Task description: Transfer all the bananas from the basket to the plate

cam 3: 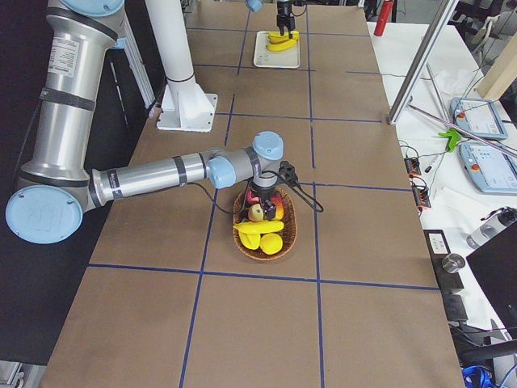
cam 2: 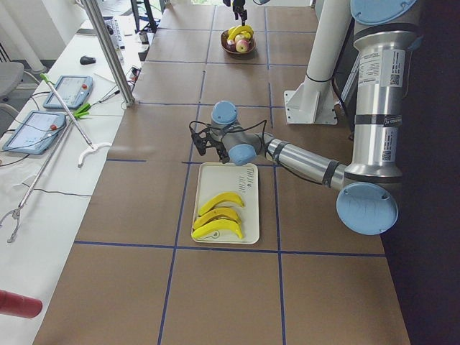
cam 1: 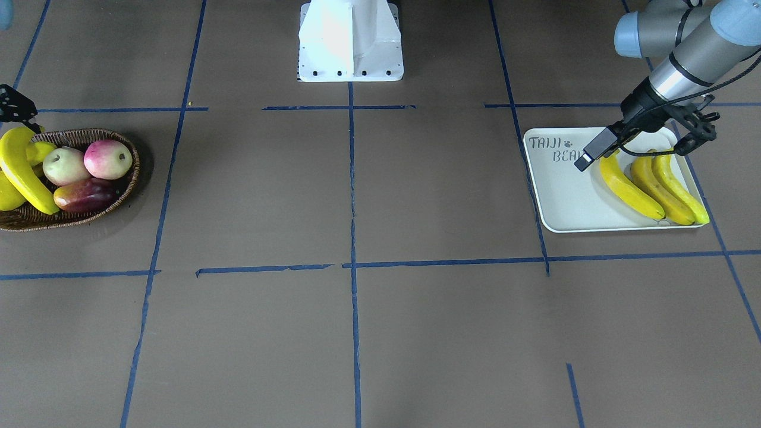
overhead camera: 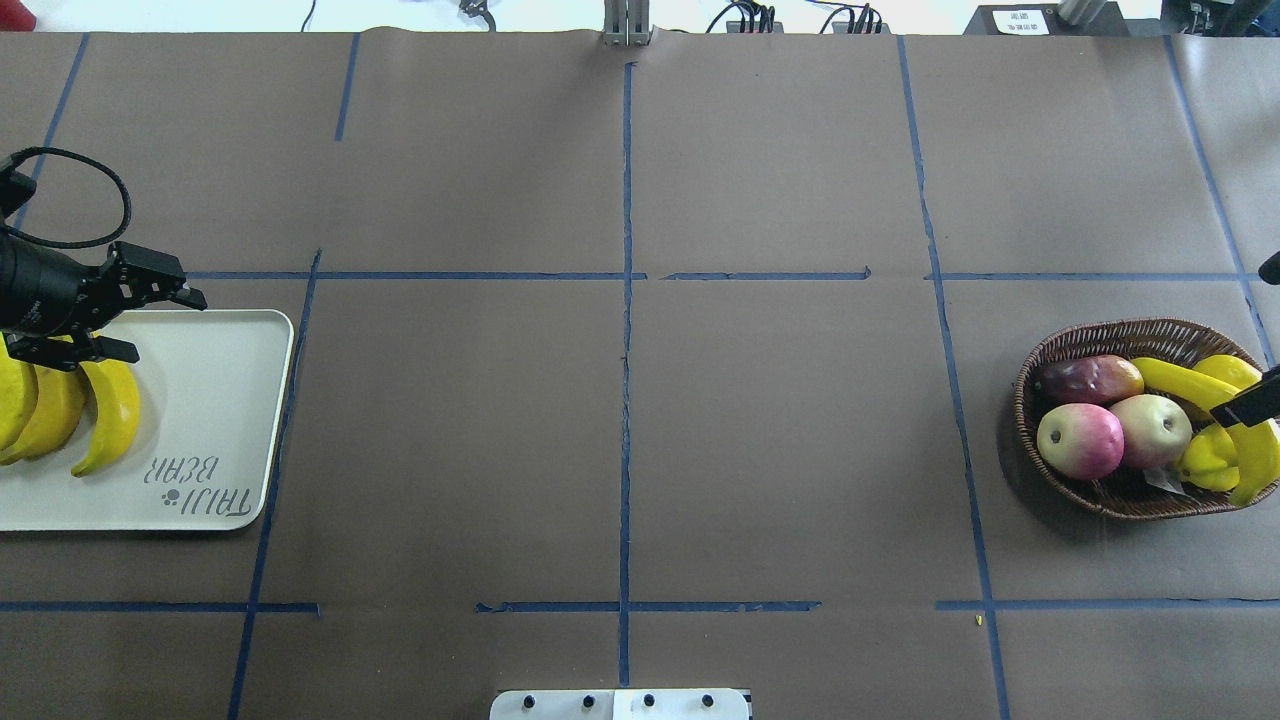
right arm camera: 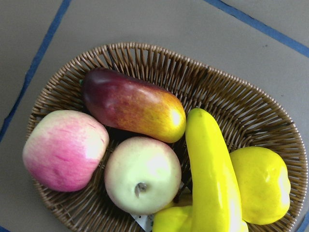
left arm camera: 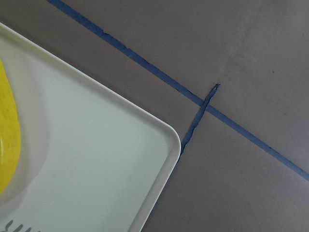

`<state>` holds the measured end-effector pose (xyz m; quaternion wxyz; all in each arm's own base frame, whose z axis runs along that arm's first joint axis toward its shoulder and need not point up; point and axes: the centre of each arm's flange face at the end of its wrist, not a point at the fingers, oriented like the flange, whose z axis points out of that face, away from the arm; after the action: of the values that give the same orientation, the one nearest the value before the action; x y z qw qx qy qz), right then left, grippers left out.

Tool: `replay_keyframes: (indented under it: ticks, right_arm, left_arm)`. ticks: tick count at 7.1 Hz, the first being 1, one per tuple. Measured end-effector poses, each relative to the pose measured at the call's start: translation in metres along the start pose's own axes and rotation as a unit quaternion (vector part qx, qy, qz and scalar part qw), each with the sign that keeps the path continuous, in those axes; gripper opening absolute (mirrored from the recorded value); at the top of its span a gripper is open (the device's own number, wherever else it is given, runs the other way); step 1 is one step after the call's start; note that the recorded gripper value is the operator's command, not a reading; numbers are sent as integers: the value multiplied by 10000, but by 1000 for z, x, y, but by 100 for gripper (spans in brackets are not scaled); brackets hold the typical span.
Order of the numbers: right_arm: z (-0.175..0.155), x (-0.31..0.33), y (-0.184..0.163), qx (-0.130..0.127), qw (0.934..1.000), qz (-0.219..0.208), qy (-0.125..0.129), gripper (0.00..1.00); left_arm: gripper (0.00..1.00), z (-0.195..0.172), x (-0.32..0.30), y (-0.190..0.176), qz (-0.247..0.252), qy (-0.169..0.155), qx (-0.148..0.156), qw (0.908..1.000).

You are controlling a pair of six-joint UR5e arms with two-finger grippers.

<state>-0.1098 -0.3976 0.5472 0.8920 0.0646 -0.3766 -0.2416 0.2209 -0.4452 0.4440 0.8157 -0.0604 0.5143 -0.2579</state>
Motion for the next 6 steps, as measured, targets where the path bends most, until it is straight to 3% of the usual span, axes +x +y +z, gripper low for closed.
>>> replay_keyframes:
  ticks: [3,4,6]
  right_arm:
    - [10,17,25,-91,9995,261,-174,98]
    - [13,19,31,1,9987,463,-189,98]
    - [29,34,49,478,9944,908,-261,98]
  left_arm:
    - [100,-1,1,2,15,15,-6,10000]
    - [100,-2,2,2,17,21,-12,10000]
    - [100,-2,2,3,14,28,-11,10000]
